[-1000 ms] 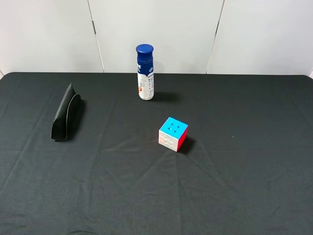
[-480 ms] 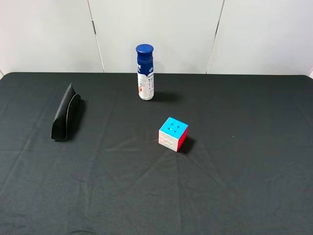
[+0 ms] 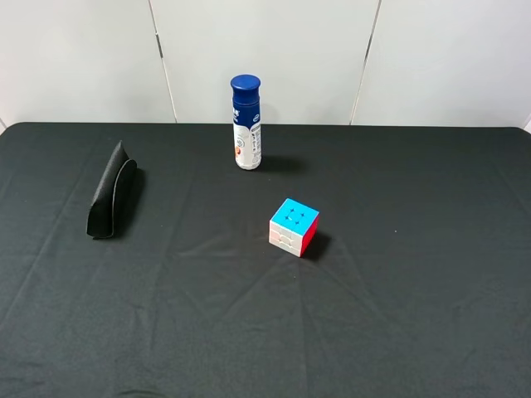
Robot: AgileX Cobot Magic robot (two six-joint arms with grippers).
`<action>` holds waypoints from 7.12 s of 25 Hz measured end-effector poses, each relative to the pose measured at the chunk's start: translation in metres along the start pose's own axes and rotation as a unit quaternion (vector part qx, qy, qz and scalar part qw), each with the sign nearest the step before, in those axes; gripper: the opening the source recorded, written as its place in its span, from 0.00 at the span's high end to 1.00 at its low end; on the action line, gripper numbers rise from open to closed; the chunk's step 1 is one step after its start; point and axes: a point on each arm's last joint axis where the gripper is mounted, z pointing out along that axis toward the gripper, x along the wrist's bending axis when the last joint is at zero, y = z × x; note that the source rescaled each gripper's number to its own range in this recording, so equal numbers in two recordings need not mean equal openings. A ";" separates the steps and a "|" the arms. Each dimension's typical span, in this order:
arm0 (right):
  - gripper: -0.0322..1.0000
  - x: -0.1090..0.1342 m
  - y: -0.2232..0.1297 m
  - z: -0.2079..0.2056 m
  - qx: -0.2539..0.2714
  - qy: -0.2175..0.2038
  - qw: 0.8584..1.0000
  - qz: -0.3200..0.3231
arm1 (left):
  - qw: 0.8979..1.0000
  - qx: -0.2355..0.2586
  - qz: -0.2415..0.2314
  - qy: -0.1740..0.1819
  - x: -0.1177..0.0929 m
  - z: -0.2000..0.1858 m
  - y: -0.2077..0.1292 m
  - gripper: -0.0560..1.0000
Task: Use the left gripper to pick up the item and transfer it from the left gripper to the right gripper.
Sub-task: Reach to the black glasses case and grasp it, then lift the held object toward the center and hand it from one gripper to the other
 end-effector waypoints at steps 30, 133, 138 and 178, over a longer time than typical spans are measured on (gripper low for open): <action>0.00 0.000 0.000 0.000 0.000 0.000 1.000 0.000 | 0.938 0.325 0.118 -0.006 -0.060 0.207 0.117 0.00; 0.00 0.000 0.000 0.000 0.000 0.000 1.000 0.000 | 0.908 0.388 0.159 -0.021 -0.130 0.256 0.135 0.93; 0.00 0.000 0.000 0.000 0.000 0.000 1.000 0.000 | 0.898 0.403 0.169 -0.046 -0.133 0.252 0.133 0.93; 0.00 0.001 0.000 0.000 0.000 0.007 1.000 -0.002 | 0.611 0.223 0.667 -0.364 -0.278 0.167 0.049 0.94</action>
